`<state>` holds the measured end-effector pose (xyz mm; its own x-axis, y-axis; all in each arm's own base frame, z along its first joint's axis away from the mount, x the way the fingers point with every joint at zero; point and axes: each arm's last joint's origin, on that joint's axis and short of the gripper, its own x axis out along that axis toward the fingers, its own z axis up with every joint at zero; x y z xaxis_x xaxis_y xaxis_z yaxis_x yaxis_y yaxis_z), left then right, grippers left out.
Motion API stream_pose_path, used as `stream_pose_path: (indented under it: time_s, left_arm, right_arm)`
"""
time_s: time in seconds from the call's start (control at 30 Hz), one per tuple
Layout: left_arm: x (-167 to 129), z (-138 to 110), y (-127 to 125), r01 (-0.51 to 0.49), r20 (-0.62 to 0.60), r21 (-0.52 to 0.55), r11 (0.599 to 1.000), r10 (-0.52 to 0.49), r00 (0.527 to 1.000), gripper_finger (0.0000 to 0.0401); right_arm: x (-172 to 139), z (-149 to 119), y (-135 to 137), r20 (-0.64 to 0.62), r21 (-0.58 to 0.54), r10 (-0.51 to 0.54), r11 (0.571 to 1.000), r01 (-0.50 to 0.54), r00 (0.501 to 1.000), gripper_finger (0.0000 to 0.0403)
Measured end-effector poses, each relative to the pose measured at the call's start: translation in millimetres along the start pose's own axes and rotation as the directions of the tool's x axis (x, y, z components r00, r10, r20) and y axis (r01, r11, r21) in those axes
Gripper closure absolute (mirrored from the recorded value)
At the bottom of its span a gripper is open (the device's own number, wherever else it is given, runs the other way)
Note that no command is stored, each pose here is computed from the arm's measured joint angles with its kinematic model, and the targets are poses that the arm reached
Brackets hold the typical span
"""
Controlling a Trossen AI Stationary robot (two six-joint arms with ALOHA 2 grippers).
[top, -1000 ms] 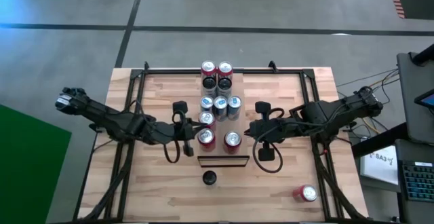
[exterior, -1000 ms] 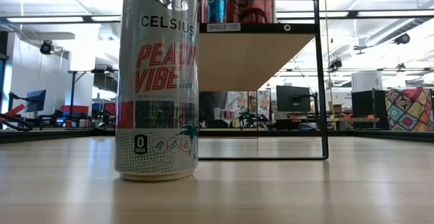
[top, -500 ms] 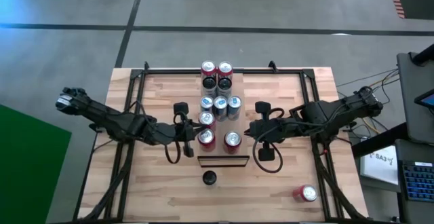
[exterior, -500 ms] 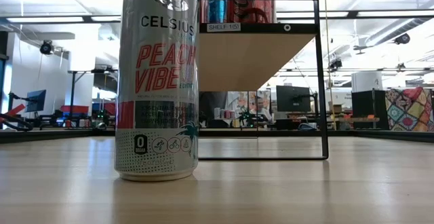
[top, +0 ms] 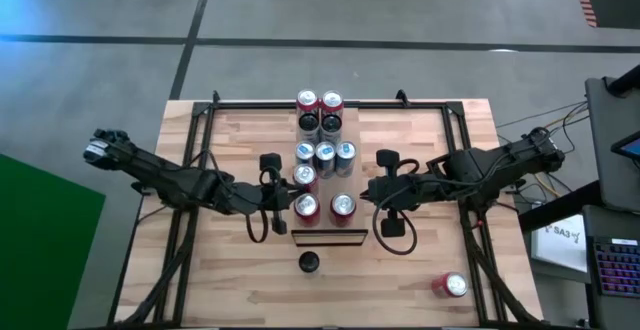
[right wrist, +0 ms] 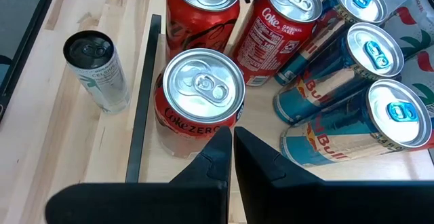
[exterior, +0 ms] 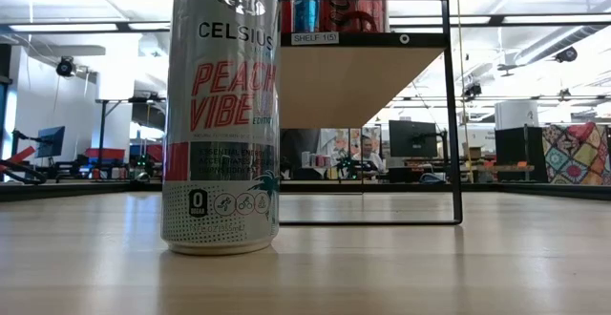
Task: Place canned beverage on shelf
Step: Adjust the red black soda cans
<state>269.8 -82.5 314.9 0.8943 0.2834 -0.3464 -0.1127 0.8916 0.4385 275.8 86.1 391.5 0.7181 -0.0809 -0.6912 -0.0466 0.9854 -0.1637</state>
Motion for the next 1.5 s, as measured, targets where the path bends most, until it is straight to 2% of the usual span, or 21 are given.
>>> stream_pose_path:
  time_s: [0.37, 0.53, 0.83, 1.0, 1.27, 1.5]
  left_arm:
    - [-2, 1, 2, -0.002, 0.007, -0.001, 1.000, 0.002, 1.000, 0.0401]
    - [-7, 3, 5, -0.007, 0.026, -0.015, 1.000, 0.007, 1.000, 0.0401]
    - [-30, 14, 8, 0.000, 0.115, -0.065, 0.998, 0.007, 0.993, 0.0401]
    - [-43, 17, 1, -0.050, 0.125, -0.095, 0.994, 0.062, 0.990, 0.0401]
    - [-56, 22, -15, 0.010, 0.175, -0.108, 0.994, 0.009, 0.985, 0.0401]
    - [-64, 25, -23, 0.041, 0.208, -0.117, 0.992, -0.015, 0.978, 0.0401]
  right_arm:
    - [0, 0, 0, -0.001, 0.007, -0.008, 1.000, 0.008, 1.000, 0.0394]
    - [2, -8, -2, -0.068, 0.027, -0.060, 0.998, 0.062, 0.996, 0.0394]
    - [27, -24, 5, -0.097, 0.062, -0.071, 0.995, 0.077, 0.993, 0.0394]
    - [39, -34, 8, -0.116, 0.103, -0.080, 0.990, 0.092, 0.990, 0.0394]
    - [58, -42, 13, -0.065, 0.122, -0.083, 0.988, 0.090, 0.994, 0.0394]
    - [61, -41, 14, -0.026, 0.118, -0.074, 0.990, 0.077, 0.997, 0.0394]
